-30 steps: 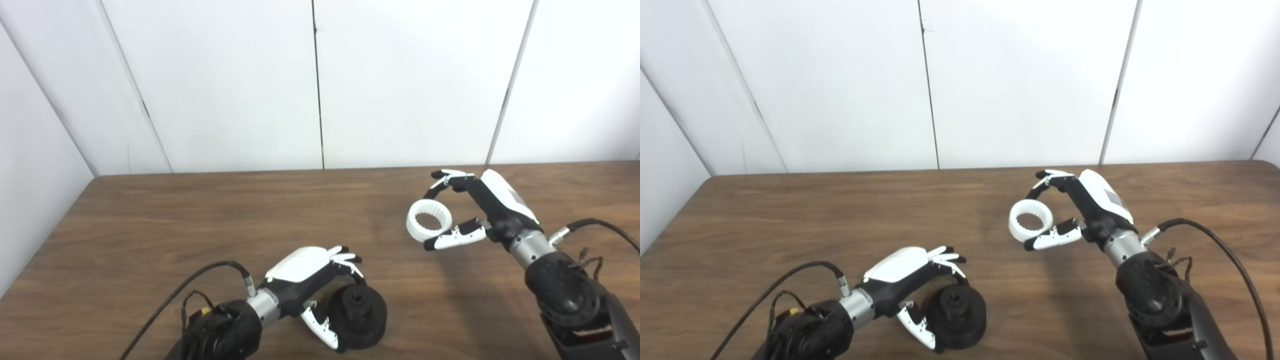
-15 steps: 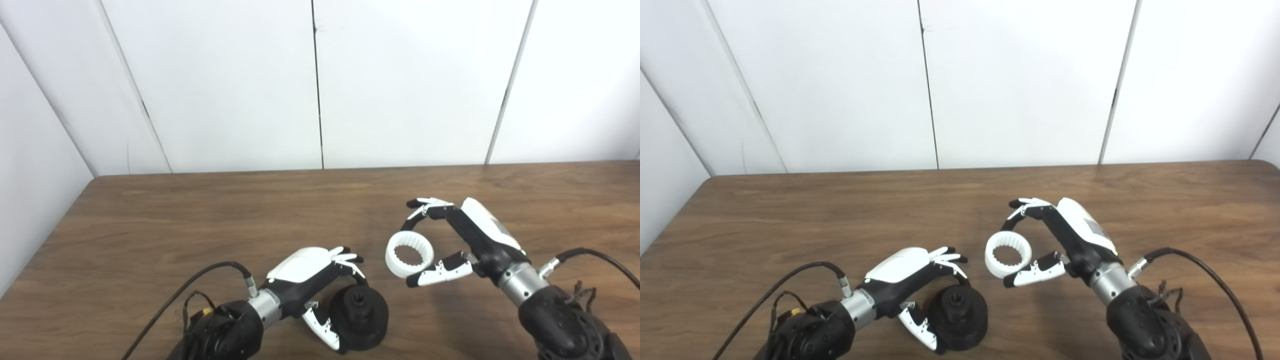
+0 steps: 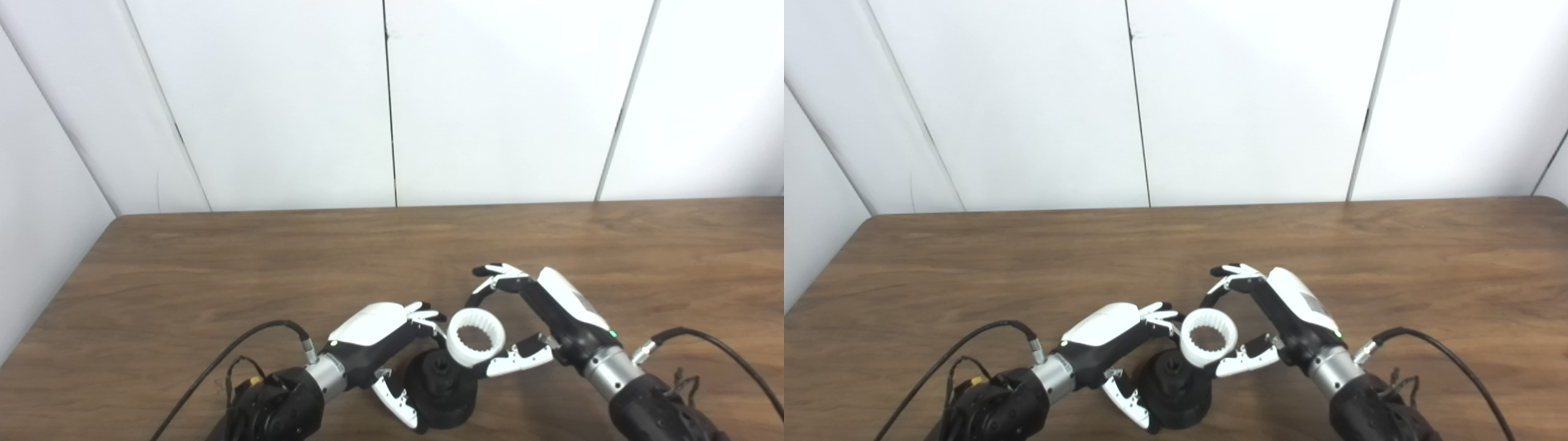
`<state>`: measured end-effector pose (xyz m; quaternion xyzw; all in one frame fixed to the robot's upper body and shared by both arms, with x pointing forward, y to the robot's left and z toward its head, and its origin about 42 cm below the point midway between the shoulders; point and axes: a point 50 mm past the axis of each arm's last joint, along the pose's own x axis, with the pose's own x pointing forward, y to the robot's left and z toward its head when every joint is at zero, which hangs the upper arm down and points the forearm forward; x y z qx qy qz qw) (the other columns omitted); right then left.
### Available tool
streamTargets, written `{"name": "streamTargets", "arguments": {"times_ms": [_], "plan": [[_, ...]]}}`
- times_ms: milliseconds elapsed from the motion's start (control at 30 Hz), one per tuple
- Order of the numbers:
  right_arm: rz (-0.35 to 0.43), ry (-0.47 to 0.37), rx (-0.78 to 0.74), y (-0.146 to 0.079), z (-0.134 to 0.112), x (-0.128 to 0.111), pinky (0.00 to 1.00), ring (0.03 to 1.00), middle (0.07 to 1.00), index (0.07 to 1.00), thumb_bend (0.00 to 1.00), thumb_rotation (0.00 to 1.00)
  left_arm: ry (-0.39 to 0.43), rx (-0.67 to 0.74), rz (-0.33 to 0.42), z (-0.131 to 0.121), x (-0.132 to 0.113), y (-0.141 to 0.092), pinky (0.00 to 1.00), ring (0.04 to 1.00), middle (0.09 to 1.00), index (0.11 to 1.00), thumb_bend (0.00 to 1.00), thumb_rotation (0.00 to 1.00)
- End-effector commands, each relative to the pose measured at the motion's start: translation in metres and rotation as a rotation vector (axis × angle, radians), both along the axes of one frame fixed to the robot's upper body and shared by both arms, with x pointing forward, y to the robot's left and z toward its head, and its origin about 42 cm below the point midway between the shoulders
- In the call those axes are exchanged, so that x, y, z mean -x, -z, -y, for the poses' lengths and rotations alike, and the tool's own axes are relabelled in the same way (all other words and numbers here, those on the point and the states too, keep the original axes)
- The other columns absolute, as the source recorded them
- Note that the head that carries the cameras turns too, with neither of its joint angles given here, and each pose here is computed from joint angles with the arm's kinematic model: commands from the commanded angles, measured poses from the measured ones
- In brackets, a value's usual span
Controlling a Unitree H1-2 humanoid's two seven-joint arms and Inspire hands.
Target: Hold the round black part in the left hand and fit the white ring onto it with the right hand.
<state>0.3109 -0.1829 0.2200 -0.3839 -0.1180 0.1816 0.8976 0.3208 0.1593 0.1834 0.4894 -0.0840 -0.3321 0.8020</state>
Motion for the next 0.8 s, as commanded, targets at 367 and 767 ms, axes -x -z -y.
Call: {"name": "streamTargets", "arguments": {"times_ms": [367, 767], "plan": [[0.070, -0.045, -0.032, -0.011, -0.018, -0.003, 0.87, 0.930, 0.868, 0.492, 0.52, 0.15, 0.012, 0.000, 0.059, 0.005, -0.009, -0.011, 0.82, 0.994, 0.933, 0.661, 0.91, 0.12], [0.059, -0.077, -0.013, -0.002, -0.030, 0.002, 0.87, 0.930, 0.868, 0.493, 0.52, 0.15, 0.007, 0.019, 0.058, 0.005, -0.012, -0.006, 0.82, 0.988, 0.927, 0.654, 0.92, 0.13]]}}
